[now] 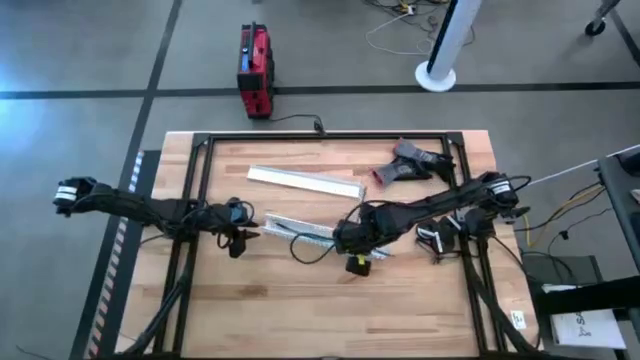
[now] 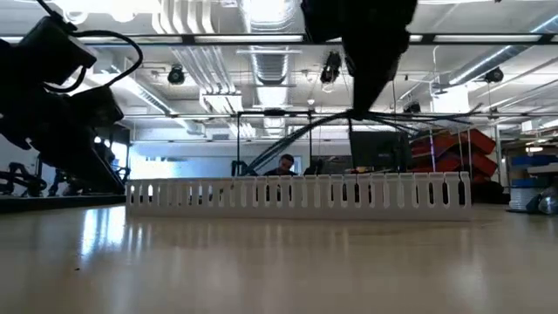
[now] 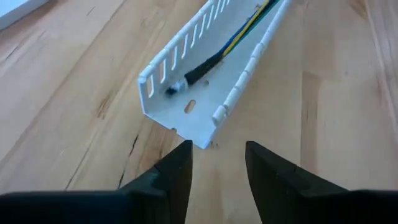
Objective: Ziptie cables
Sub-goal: Put the cable wires with a zip tie into the white cable duct
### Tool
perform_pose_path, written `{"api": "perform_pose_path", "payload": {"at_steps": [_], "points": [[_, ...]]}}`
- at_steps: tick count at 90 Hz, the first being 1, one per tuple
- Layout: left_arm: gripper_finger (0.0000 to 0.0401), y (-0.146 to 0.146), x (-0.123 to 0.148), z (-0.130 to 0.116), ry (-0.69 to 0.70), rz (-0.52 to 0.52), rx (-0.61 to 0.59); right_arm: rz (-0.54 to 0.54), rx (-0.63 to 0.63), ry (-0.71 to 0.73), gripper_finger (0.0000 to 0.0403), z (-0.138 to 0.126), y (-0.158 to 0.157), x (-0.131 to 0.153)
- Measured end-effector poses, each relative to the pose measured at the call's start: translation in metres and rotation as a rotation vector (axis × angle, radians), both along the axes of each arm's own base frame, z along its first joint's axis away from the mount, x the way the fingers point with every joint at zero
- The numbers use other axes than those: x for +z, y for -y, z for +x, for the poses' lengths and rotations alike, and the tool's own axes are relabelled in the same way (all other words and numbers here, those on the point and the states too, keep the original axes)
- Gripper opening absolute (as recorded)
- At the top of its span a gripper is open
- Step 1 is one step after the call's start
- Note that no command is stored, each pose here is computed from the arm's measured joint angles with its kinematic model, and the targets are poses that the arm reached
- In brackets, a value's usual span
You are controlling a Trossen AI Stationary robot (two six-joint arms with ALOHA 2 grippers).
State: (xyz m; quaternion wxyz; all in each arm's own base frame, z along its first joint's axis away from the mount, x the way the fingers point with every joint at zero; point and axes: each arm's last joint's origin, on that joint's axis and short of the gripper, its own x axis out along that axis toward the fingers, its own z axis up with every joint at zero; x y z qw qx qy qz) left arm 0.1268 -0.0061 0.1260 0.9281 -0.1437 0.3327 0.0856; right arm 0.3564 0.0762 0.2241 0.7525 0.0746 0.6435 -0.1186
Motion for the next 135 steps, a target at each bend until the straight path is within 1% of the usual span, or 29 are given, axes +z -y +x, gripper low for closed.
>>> {"api": "perform_pose_path", "payload": {"at_steps": [16,32,45,54,85,104,128,135], "points": [[0.013,0.0,0.0,0.0,0.006,-0.001,0.0,-0.004,-0.015,-0.06,0.0,-0.006,0.0,-0.002],[0.013,0.0,0.0,0.0,0.005,0.0,0.0,-0.017,0.022,-0.024,0.0,0.0,0.002,-0.01],[0.013,0.0,0.0,0.0,0.003,0.0,0.0,-0.054,0.029,-0.025,0.0,0.005,0.004,-0.018],[0.013,0.0,0.0,0.0,0.001,0.0,0.0,-0.058,0.032,-0.031,0.0,0.008,0.006,-0.023],[0.013,0.0,0.001,0.002,0.023,-0.002,0.0,-0.067,0.065,-0.002,0.0,0.013,0.011,-0.021],[0.013,0.0,0.002,0.002,0.024,-0.002,0.0,-0.075,0.064,0.017,0.0,0.015,0.011,-0.025],[0.013,0.0,0.002,0.002,0.028,-0.002,0.0,-0.085,0.071,-0.042,0.0,0.008,0.012,-0.032],[0.013,0.0,0.002,0.002,0.028,-0.002,0.0,-0.093,0.115,-0.063,0.0,0.006,0.013,-0.032]]}}
